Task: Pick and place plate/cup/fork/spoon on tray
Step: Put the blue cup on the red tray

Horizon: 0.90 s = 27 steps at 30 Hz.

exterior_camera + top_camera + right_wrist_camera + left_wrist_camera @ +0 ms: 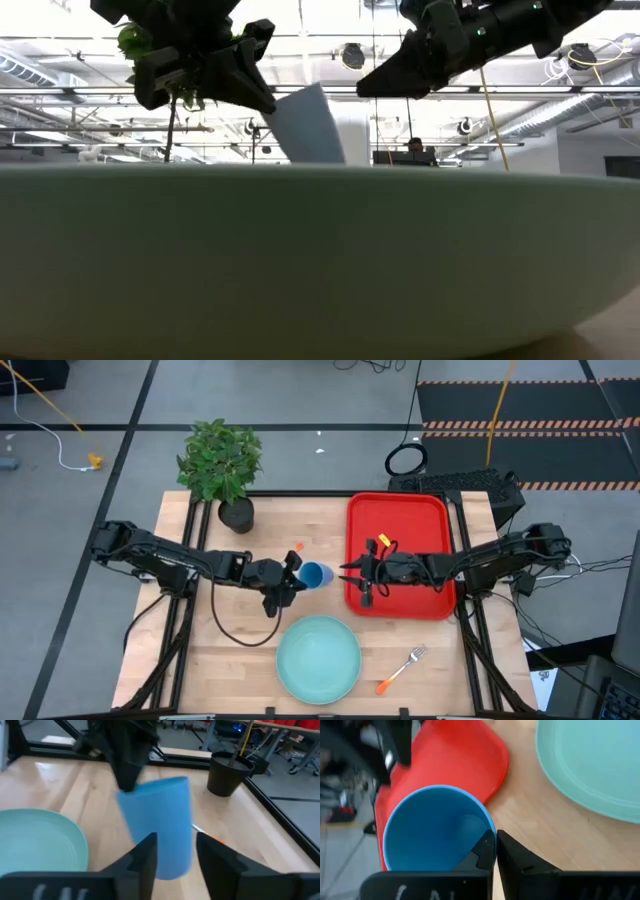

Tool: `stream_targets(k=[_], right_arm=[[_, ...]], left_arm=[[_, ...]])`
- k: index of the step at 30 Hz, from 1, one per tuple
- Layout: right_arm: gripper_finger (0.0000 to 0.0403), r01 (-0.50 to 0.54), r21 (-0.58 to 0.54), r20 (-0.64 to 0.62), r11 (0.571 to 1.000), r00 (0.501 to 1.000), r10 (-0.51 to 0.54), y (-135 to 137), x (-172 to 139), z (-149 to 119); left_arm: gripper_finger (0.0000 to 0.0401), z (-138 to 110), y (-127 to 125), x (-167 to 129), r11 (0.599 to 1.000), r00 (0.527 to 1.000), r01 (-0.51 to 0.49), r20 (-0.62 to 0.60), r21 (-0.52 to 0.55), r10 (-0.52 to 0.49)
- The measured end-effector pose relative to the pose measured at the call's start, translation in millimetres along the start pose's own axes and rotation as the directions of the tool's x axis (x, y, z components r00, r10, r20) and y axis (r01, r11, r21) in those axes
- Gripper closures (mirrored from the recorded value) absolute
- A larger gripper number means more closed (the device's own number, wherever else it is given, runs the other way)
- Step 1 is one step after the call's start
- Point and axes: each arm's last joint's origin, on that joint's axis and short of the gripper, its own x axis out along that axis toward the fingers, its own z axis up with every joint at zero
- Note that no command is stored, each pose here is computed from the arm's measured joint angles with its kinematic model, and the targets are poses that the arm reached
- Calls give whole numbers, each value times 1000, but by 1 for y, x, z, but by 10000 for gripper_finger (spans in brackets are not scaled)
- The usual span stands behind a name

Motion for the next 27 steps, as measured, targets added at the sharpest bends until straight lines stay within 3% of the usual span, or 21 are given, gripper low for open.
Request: stream_targets(k=[3,8,14,27], right_arm=[[228,4,-13,-13,1000,1000,-4,-3,1,-1],[164,-100,0,-5,995,995,100,-5,2,-1],[108,-87,15,-8,996,996,87,-9,3,-2],[78,-85,27,9,996,996,85,-5,23,-13]], left_arm=[[396,1,3,0,999,999,-3,46,40,1],[389,-2,8,0,996,998,-22,55,85,17],[395,-8,17,1,995,996,-26,85,99,17],[394,-11,27,1,994,978,-10,210,107,-13]])
